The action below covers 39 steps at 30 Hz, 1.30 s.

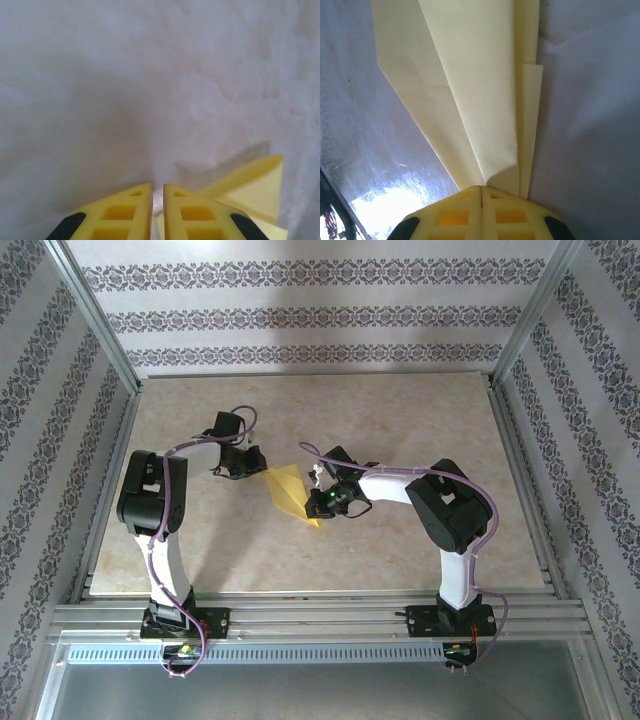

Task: Fold a paper plane with a square sheet of paper (pick it up from the middle)
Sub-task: Fourth fold the wing at the center of the table.

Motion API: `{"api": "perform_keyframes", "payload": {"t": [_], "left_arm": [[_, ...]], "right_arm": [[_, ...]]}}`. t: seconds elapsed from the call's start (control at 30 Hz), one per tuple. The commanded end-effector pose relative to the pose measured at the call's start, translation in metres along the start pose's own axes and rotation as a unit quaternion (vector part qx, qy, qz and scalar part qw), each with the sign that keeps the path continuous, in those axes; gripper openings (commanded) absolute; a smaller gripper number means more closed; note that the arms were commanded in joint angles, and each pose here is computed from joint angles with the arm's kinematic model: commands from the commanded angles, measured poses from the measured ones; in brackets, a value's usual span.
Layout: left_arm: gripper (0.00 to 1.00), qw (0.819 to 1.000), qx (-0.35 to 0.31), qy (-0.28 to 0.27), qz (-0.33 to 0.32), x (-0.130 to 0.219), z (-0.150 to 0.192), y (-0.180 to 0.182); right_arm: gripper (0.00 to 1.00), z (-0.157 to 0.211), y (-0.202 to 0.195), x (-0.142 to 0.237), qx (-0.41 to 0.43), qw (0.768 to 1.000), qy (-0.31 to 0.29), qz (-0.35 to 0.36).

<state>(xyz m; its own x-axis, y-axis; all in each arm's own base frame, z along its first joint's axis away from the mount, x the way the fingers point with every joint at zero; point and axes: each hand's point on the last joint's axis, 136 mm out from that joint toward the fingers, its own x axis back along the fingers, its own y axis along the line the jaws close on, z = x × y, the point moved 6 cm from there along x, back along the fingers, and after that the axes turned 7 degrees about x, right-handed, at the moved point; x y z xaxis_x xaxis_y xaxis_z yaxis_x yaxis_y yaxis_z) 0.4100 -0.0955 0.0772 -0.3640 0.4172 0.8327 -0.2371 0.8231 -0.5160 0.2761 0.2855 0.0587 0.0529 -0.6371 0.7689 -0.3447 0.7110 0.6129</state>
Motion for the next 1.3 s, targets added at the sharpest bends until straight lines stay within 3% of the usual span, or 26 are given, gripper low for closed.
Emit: {"api": "perform_keyframes", "payload": {"t": [0.0,0.23,0.53,0.8,0.97,1.13,1.27], "left_arm": [[0.16,1.0,-0.006,-0.023,-0.012,0.02,-0.008,-0.004],[0.16,0.995,0.0,-0.049,0.083,0.054,0.033,-0.046],[0.14,0.99,0.014,0.022,0.139,0.014,0.064,-0.068],[0.11,0.994,0.022,0.046,0.093,-0.017,0.068,-0.05],[0.1,0.996,0.031,0.057,0.057,-0.025,0.073,-0.036],[0.1,0.997,0.034,0.065,0.027,-0.027,0.079,-0.026],[0.1,0.997,0.033,0.07,0.014,-0.028,0.08,-0.022]], "right_arm": [[0.05,0.049,-0.045,-0.015,-0.067,0.99,0.089,0.089],[0.05,0.048,-0.044,-0.014,-0.066,0.99,0.09,0.087],[0.05,0.045,-0.042,-0.013,-0.063,0.991,0.085,0.083],[0.06,0.037,-0.031,-0.008,-0.05,0.995,0.066,0.061],[0.14,0.017,-0.001,0.007,-0.014,1.0,0.018,0.002],[0.14,-0.011,0.035,0.028,0.035,0.998,-0.042,-0.021],[0.1,-0.022,0.032,0.019,0.031,0.999,-0.043,-0.002]]}}
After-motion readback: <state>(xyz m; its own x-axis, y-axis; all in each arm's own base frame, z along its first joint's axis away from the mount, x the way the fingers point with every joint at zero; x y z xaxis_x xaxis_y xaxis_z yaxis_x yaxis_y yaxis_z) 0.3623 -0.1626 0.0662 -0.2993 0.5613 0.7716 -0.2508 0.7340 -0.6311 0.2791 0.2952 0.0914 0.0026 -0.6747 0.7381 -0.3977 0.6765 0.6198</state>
